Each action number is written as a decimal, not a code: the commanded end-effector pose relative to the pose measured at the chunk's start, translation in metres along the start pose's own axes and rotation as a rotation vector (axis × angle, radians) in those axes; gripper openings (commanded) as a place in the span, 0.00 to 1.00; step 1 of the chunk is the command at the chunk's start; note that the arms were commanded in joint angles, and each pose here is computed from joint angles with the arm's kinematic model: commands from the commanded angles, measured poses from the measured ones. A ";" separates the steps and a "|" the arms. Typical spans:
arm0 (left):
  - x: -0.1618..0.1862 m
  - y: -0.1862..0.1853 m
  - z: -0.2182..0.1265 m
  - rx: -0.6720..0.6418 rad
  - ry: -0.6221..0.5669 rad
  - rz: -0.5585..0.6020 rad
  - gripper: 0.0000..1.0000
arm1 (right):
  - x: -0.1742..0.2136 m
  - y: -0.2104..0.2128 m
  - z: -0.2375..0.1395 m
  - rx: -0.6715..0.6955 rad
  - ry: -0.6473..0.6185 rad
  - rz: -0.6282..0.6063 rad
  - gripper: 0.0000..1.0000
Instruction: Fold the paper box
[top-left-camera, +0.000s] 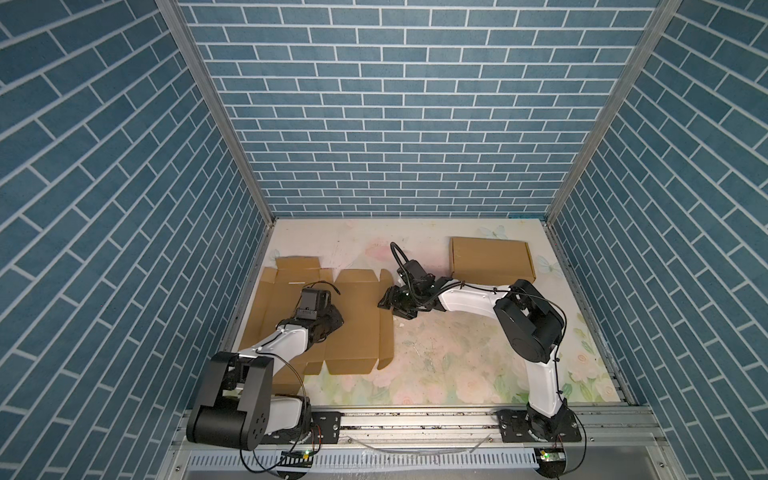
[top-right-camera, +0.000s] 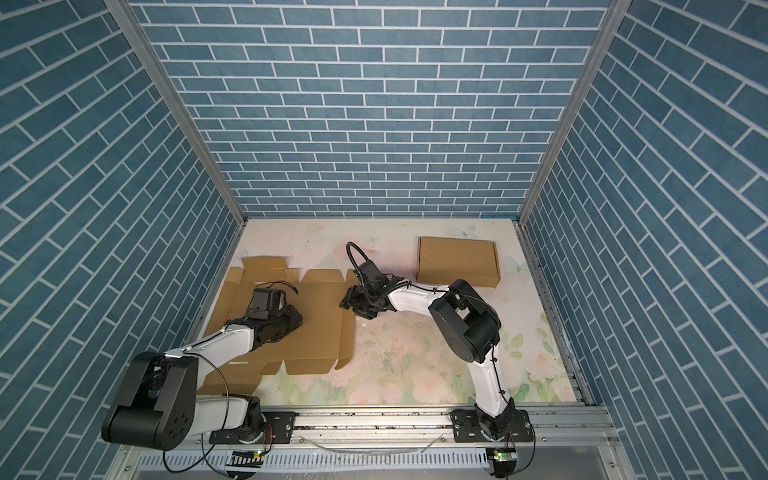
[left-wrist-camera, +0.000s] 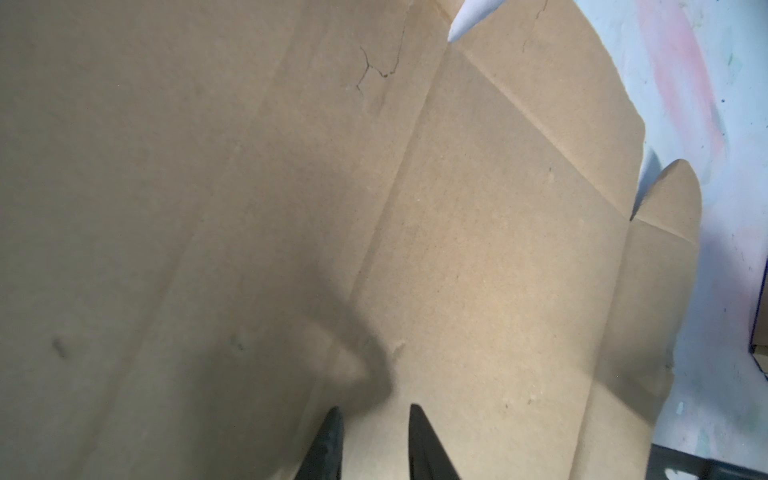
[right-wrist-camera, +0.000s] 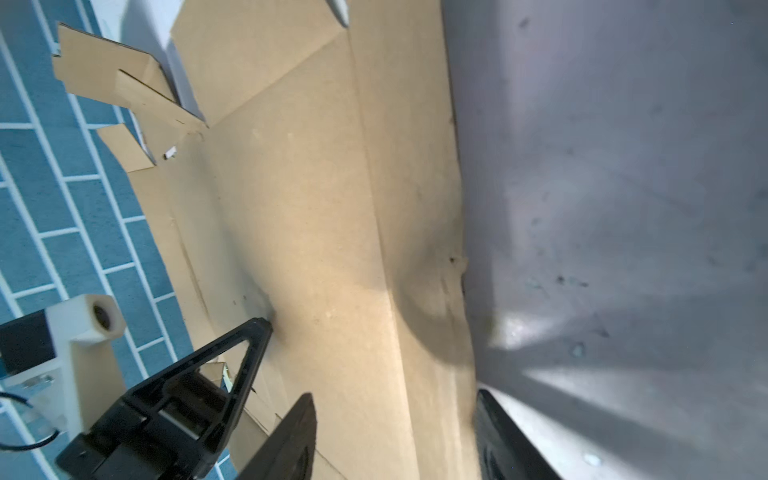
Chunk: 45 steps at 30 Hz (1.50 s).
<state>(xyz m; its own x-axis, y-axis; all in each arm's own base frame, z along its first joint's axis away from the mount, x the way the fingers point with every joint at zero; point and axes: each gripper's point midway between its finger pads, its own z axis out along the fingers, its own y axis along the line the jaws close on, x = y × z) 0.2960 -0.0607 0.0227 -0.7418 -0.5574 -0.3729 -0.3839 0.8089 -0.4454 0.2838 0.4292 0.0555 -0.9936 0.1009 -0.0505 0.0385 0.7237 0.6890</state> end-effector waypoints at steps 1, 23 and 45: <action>0.032 0.016 0.012 -0.035 0.106 -0.053 0.27 | 0.004 0.030 -0.014 -0.118 0.012 -0.026 0.60; -0.045 -0.065 -0.023 0.079 -0.061 -0.074 0.36 | 0.064 -0.007 -0.056 0.184 0.154 -0.298 0.64; -0.083 -0.020 -0.081 -0.025 -0.158 0.045 0.38 | -0.112 -0.132 -0.054 0.746 0.077 -0.481 0.60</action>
<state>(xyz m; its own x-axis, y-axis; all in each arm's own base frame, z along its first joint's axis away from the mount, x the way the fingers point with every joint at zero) 0.3334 -0.0141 0.1449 -0.6260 -0.5473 -0.5555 -0.3551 0.8342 -0.4218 0.3495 0.3300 0.0317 -0.9648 -0.2326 -0.1229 -0.2584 0.9257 0.2762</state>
